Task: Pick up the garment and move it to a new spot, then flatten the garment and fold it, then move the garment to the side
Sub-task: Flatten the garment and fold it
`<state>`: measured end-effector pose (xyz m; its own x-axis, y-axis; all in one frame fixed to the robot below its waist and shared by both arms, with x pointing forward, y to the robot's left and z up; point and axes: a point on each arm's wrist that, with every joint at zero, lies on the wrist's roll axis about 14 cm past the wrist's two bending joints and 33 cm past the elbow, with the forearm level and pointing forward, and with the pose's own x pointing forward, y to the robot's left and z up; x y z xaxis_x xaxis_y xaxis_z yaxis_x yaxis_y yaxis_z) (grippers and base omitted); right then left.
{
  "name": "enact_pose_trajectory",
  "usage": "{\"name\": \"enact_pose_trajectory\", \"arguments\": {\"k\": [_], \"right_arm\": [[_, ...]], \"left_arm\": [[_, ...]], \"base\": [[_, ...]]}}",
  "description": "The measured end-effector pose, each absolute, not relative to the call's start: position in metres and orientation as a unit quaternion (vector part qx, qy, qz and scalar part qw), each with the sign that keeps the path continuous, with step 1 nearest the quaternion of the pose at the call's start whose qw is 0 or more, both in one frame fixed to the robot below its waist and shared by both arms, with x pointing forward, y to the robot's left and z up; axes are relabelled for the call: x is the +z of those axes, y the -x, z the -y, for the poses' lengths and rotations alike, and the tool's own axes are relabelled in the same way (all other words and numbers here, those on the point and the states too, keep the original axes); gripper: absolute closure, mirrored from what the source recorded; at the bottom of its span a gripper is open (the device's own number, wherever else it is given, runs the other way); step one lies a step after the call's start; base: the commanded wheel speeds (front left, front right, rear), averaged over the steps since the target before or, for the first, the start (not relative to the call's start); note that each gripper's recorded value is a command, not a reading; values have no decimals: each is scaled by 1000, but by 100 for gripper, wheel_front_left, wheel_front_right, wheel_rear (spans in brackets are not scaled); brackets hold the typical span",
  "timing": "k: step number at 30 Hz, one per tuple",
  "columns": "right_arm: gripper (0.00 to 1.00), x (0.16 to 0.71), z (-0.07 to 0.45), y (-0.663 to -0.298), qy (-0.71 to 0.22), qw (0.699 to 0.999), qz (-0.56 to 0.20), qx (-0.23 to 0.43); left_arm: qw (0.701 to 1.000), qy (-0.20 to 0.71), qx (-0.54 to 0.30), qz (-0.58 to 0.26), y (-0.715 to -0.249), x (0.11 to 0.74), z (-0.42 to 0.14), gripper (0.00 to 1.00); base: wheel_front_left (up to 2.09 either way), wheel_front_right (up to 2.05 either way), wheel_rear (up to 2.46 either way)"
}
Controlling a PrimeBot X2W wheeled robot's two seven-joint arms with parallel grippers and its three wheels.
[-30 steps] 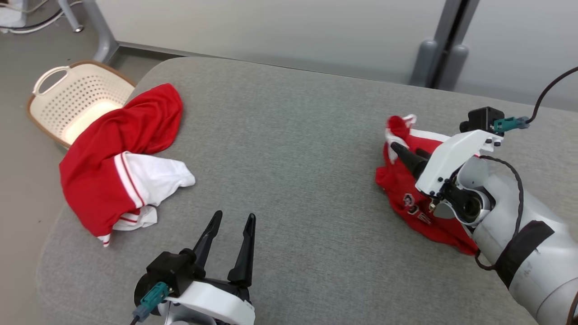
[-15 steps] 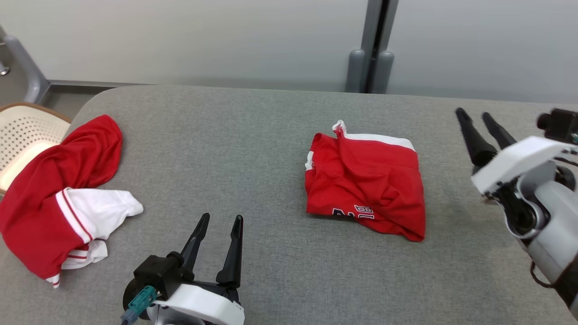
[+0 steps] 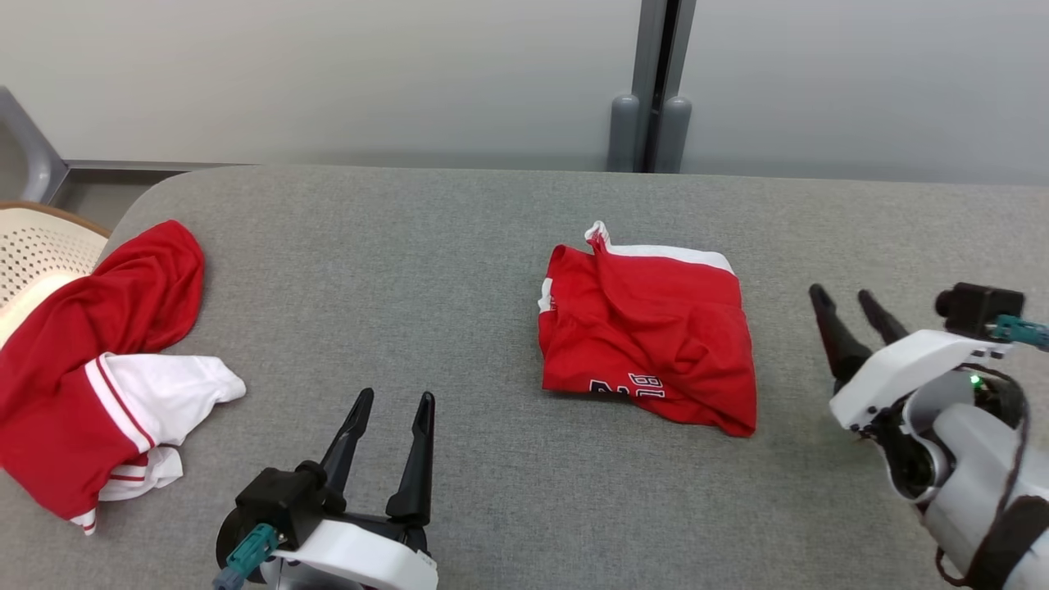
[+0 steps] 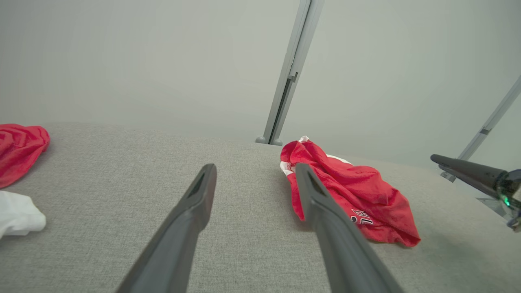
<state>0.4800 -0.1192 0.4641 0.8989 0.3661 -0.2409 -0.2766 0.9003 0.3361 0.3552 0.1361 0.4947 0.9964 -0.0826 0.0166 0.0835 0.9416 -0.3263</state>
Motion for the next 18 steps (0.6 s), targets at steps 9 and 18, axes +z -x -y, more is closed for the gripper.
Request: {"name": "enact_pose_trajectory", "arguments": {"k": [9,18], "right_arm": [[100,427,59,-480,-107,938,-251,213],[100,419,-71,-433,-108,881,-286,362]], "left_arm": [[986,166,-4,-1,-346,490,-156,0],[986,160,49,-6,-331,482,-188,0]], "base": [[0,0,0],[0,0,0]]}}
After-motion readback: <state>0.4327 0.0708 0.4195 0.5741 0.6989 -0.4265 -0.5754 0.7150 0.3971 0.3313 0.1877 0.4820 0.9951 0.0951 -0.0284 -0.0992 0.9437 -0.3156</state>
